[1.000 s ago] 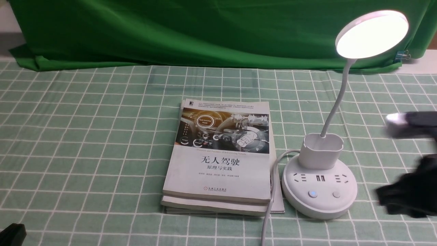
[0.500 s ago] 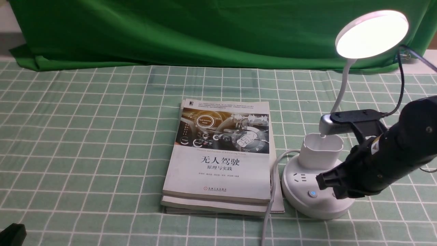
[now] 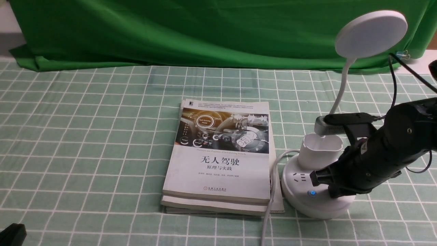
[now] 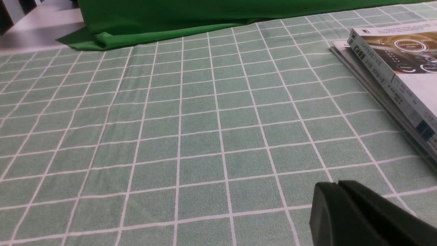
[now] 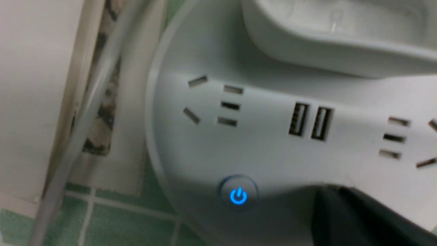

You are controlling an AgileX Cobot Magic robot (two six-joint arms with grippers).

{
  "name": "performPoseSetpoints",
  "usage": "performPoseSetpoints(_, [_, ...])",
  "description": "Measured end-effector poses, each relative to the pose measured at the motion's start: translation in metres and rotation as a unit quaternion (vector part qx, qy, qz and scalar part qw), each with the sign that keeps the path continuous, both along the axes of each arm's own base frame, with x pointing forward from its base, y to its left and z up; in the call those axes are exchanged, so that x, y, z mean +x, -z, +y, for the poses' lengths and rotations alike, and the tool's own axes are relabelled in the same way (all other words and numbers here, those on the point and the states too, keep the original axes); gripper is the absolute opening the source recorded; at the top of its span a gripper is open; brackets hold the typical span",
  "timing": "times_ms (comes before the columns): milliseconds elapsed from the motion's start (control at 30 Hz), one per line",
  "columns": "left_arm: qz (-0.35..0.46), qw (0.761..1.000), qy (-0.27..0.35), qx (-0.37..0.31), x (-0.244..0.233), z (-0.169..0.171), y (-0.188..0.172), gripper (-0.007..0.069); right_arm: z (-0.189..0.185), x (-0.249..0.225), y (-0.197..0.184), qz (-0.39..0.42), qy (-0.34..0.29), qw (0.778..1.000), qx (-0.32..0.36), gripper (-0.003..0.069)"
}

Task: Turn off the desk lamp on the blue coffee tablecloth by hand.
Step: 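Press the power button on the lamp base to turn the lamp off with the right gripper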

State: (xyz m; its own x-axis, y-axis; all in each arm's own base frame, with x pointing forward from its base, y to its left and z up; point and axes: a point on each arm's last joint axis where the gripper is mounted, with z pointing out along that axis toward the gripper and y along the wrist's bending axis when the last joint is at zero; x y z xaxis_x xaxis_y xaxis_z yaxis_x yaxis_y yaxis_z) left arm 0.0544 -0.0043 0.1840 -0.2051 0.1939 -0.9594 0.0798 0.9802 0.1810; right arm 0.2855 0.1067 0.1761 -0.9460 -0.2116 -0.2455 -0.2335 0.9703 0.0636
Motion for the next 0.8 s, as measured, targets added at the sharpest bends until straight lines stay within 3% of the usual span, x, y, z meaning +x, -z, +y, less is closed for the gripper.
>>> performPoseSetpoints(467, [0.000, 1.000, 0.000, 0.000, 0.000, 0.000, 0.000, 0.0000, -0.003, -0.007, -0.025, -0.044, 0.000, 0.999, 0.015, 0.0041])
performPoseSetpoints(800, [0.000, 1.000, 0.000, 0.000, 0.000, 0.000, 0.000, 0.0000, -0.001, -0.002, -0.003, -0.001, 0.000, 1.000, 0.000, 0.0043])
